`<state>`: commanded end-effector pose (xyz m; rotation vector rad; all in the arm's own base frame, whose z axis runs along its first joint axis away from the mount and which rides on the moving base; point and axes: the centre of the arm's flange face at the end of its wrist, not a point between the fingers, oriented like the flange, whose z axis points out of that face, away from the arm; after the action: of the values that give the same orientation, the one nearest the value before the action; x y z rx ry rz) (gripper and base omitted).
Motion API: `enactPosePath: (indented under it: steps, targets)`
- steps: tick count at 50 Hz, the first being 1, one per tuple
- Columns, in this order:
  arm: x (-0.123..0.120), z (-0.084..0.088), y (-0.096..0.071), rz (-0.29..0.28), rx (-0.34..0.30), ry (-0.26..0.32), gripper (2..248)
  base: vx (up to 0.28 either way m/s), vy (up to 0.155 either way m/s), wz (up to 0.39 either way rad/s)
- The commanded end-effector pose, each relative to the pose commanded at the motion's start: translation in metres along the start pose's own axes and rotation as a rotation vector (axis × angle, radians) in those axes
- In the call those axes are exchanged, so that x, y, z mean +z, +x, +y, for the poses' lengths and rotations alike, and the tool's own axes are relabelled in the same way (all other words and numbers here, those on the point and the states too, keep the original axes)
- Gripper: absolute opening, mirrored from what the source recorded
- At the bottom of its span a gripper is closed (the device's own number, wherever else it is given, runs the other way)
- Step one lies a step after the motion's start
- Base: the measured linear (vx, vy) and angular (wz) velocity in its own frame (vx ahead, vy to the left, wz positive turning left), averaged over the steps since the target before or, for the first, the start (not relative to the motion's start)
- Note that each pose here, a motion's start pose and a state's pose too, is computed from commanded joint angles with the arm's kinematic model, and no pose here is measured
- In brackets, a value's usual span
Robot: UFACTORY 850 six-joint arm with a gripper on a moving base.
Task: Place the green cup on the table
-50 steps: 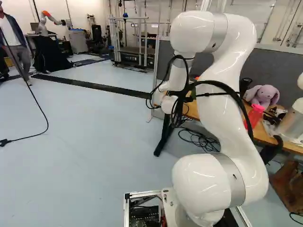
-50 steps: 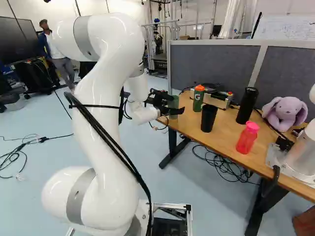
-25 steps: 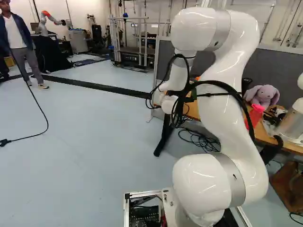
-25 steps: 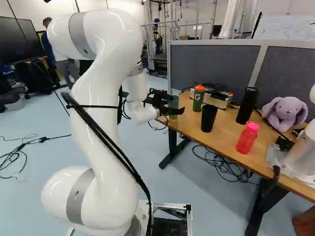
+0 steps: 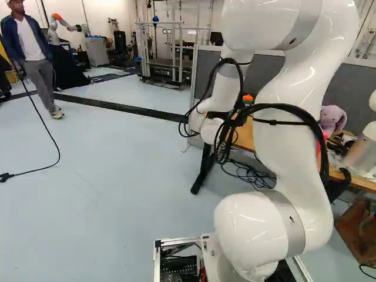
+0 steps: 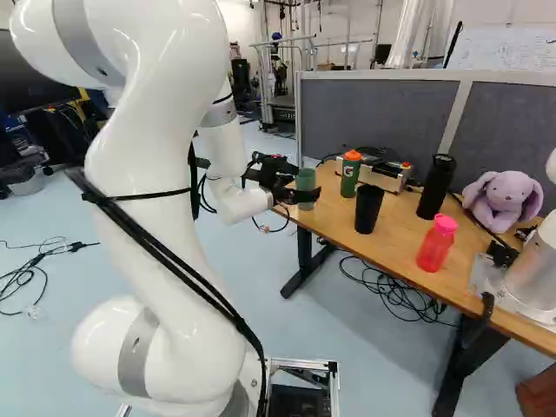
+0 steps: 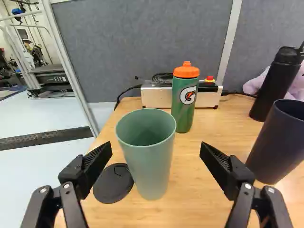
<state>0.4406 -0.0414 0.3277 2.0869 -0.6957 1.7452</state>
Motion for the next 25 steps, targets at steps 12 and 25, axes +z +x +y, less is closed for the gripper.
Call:
enactPosePath:
  steps: [12,25]
  targets:
    - [-0.031,0.008,0.01,0.01,0.004,0.025,247,0.0,0.0,0.0]
    - [-0.065,0.017,0.02,0.027,0.011,0.056,247,0.0,0.0,0.0]
